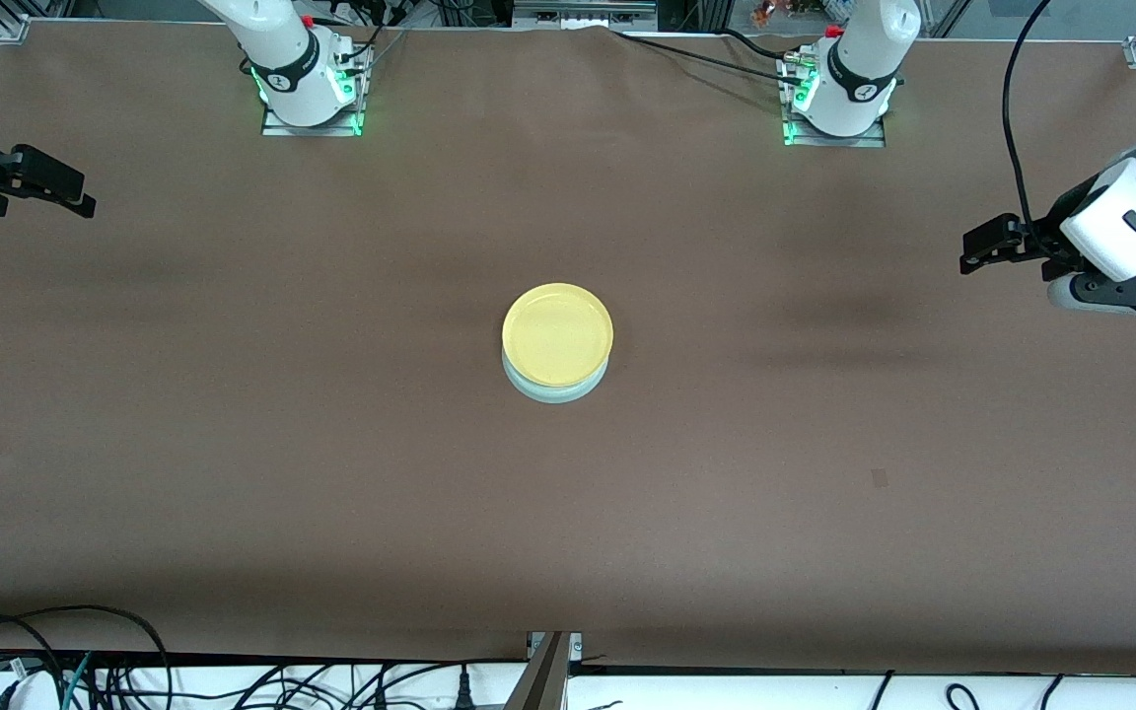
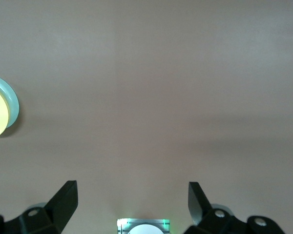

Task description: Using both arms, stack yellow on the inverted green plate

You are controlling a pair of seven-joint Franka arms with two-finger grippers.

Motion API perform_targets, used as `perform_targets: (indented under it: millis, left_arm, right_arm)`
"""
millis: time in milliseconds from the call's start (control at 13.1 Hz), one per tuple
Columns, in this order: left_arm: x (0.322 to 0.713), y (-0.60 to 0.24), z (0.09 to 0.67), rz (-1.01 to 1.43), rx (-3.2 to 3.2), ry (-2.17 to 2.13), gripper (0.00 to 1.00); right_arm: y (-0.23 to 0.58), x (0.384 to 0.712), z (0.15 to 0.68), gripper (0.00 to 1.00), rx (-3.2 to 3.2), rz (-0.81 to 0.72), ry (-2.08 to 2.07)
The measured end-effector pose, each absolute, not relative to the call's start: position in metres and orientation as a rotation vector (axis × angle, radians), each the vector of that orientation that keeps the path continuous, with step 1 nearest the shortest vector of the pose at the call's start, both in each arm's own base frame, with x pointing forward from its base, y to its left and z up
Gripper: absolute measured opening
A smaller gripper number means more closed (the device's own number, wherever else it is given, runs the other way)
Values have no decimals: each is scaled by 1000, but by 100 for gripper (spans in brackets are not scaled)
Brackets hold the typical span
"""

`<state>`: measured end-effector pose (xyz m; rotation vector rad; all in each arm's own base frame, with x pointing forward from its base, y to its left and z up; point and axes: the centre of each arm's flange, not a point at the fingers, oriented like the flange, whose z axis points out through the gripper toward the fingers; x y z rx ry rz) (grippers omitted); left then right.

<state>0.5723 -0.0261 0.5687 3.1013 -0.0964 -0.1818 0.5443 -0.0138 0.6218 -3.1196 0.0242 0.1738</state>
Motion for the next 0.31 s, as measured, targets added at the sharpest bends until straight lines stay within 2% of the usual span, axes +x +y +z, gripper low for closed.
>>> perform_targets:
  millis: [306]
  left_arm:
    - [572,-27,569,-184,3101,-98,100]
  right_arm:
    - [-9,554,610,100,-3121,206,12]
